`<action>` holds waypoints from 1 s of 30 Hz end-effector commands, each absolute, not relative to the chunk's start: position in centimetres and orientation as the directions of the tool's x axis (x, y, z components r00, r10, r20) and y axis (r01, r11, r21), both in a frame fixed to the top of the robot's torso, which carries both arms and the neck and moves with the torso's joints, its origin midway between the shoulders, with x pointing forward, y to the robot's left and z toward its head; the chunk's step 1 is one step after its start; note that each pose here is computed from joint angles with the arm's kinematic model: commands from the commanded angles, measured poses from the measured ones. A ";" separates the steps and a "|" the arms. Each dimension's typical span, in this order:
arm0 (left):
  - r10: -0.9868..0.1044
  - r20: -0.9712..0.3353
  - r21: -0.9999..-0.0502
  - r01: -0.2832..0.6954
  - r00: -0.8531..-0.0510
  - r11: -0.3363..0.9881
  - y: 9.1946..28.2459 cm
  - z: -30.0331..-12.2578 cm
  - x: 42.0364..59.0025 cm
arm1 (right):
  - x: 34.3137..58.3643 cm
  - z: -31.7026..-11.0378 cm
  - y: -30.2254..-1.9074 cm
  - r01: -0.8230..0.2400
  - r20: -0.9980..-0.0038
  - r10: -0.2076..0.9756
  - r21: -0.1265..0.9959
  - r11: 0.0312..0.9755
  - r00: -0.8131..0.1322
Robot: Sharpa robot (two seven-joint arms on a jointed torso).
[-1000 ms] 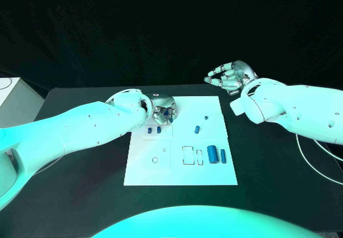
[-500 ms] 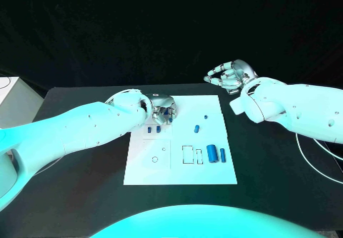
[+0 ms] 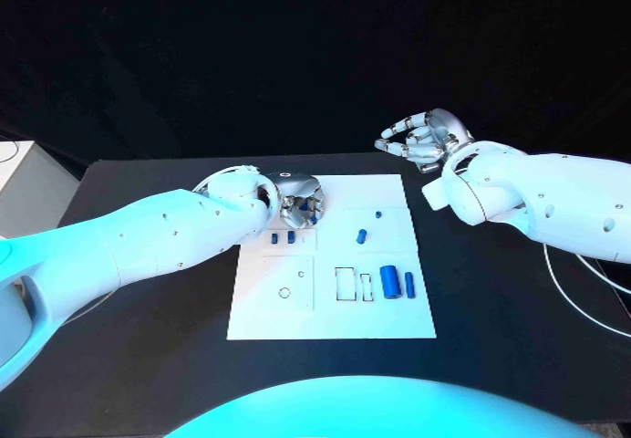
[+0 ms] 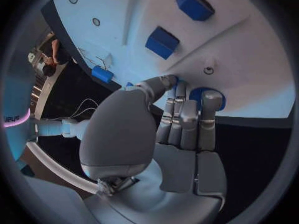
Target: Assemble the parts on the task board
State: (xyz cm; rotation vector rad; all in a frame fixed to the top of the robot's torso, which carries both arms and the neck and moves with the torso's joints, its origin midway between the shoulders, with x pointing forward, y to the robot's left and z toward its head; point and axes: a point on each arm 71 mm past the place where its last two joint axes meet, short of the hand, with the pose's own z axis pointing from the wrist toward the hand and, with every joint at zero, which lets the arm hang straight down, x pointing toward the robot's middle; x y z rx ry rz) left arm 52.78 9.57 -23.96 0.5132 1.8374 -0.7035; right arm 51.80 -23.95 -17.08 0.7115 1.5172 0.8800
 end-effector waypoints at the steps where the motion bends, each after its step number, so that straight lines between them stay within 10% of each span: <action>1: 0.007 -0.945 -0.222 0.657 -0.327 0.721 9.4 -23.9 52.6 | 51.8 -17.0 -23.7 -0.061 -0.535 0.833 0.844 0.532 -0.143; 30: -0.158 -0.900 -0.386 0.574 -0.407 0.722 13.8 -21.4 51.4 | 51.8 -17.1 -24.1 -0.056 -0.538 0.831 0.843 0.536 -0.139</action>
